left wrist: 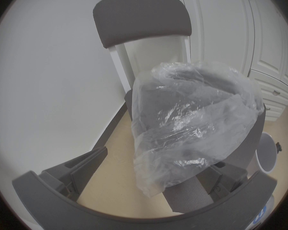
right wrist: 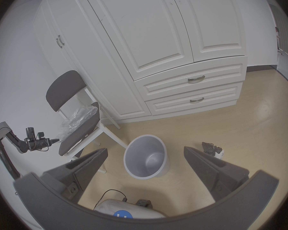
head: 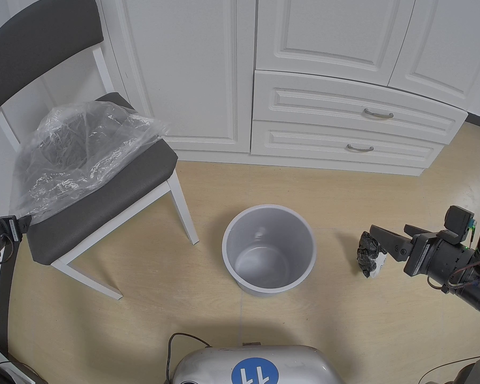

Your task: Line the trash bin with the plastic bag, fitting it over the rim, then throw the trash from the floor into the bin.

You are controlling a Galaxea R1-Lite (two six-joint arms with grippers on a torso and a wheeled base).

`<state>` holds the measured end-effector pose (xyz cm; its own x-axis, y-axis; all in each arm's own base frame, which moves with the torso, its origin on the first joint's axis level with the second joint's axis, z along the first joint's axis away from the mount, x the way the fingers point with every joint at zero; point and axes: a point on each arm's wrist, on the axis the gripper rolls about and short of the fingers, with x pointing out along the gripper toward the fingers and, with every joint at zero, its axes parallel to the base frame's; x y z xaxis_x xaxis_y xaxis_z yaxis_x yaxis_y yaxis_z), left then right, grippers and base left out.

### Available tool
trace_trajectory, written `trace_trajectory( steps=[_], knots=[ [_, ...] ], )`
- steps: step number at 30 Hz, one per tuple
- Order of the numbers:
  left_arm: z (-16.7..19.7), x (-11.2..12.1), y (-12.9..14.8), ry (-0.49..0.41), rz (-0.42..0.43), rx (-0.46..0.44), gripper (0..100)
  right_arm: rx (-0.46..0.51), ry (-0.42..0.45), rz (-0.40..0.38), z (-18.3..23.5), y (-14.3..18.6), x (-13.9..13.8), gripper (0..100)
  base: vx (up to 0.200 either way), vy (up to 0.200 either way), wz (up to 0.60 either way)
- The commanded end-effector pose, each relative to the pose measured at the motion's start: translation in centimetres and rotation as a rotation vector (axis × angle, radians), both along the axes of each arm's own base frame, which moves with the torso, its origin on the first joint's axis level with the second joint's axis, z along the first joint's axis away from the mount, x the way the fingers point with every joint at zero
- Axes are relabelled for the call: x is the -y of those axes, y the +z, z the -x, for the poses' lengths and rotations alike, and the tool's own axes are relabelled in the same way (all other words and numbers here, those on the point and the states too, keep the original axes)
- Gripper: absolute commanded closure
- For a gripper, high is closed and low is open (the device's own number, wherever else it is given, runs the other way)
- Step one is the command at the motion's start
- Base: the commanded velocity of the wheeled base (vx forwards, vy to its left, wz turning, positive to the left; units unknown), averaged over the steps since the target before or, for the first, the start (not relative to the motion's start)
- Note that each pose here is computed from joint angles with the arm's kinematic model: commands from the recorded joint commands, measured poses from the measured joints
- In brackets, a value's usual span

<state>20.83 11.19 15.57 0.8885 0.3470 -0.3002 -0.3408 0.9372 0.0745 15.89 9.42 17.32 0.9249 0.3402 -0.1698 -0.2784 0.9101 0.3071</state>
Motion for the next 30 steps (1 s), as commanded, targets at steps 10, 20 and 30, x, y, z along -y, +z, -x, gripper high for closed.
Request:
trace_trajectory(
  steps=[10,20,30],
  knots=[
    [-0.4,-1.4,-0.6,-0.014,0.02,0.008,0,0.0,0.0,-0.012,0.0,0.1,0.0,0,0.0,0.0,0.0],
    [-1.8,-2.5,-1.2,0.003,0.02,0.102,0,0.022,0.003,-0.029,-0.2,0.2,-0.2,0,0.0,0.0,0.0],
    [-3.0,-2.9,-2.0,-0.018,0.04,0.192,0,0.024,0.001,-0.029,-0.2,0.2,-0.2,0,0.0,0.0,0.0]
  ],
)
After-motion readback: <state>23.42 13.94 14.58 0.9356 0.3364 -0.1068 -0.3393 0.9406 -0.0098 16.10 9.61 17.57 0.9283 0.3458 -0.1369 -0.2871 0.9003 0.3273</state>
